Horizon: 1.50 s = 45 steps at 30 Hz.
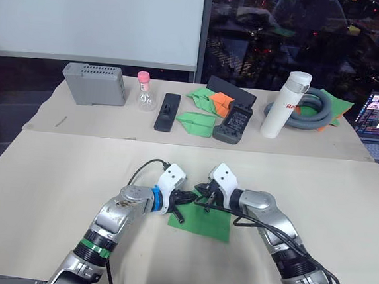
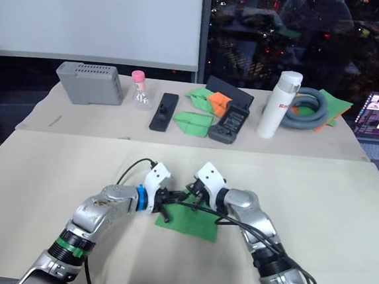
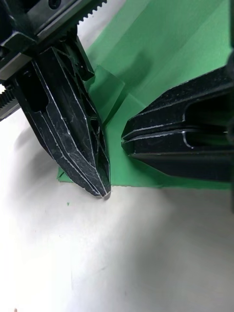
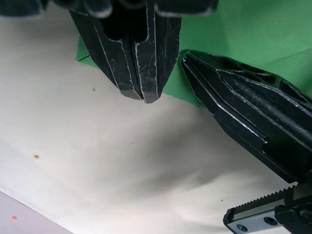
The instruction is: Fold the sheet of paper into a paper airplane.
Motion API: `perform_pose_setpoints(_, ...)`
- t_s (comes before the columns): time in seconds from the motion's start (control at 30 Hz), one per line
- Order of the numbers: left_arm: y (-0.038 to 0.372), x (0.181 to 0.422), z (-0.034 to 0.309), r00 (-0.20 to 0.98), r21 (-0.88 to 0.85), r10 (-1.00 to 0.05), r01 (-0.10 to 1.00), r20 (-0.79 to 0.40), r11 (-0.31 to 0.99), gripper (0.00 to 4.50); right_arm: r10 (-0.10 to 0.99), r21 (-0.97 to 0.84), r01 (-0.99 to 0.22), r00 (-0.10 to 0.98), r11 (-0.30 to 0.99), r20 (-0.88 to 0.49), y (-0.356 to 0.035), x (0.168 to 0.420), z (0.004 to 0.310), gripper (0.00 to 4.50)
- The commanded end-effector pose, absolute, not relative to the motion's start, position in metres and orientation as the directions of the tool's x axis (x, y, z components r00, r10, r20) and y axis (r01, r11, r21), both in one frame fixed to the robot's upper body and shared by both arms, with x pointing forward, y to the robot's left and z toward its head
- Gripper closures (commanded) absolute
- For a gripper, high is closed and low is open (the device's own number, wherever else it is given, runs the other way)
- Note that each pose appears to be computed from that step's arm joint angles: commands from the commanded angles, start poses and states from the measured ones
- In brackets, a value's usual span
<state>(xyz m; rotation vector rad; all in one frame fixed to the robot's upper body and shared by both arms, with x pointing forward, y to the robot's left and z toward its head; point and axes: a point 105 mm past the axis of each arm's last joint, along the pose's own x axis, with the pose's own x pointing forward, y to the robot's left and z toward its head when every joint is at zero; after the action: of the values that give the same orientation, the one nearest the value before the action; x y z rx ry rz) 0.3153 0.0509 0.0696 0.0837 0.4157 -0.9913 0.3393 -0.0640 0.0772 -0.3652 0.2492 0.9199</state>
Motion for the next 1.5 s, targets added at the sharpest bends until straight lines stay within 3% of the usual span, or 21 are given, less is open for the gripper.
perform_pose_setpoints(0.03,0.063,0.324,0.066,0.527,-0.082,-0.749,0.794,-0.401,0.603,4.47,0.664,-0.190,-0.761,0.638,0.620,-0.391,-0.086,0.344,0.070,4.50)
perform_pose_setpoints(0.33,0.065,0.317,0.065,0.472,-0.107,-0.778,0.824,-0.415,0.557,4.47,0.578,-0.232,-0.682,0.719,0.694,-0.386,-0.109,0.358,0.072,4.50)
perform_pose_setpoints(0.43,0.064,0.317,0.065,0.476,-0.104,-0.775,0.822,-0.415,0.560,4.47,0.589,-0.242,-0.681,0.725,0.691,-0.357,-0.107,0.360,0.079,4.50)
perform_pose_setpoints(0.57,0.063,0.316,0.064,0.472,-0.101,-0.777,0.825,-0.416,0.556,4.47,0.664,-0.255,-0.705,0.709,0.662,-0.237,-0.096,0.358,0.109,4.50)
perform_pose_setpoints(0.63,0.062,0.316,0.064,0.470,-0.100,-0.778,0.827,-0.417,0.553,4.47,0.688,-0.291,-0.731,0.680,0.617,-0.254,-0.094,0.353,0.112,4.50)
perform_pose_setpoints(0.8,0.059,0.316,0.065,0.457,-0.103,-0.791,0.837,-0.406,0.537,4.47,0.734,-0.252,-0.795,0.606,0.552,-0.307,-0.085,0.337,0.100,4.50)
perform_pose_setpoints(1.07,0.061,0.317,0.063,0.463,-0.100,-0.780,0.831,-0.422,0.548,4.47,0.732,-0.223,-0.822,0.568,0.523,-0.377,-0.075,0.332,0.075,4.50)
perform_pose_setpoints(1.5,0.104,0.280,0.048,0.468,-0.109,-0.705,0.788,-0.533,0.606,4.47,0.741,-0.201,-0.848,0.528,0.491,-0.415,-0.068,0.334,0.064,4.50)
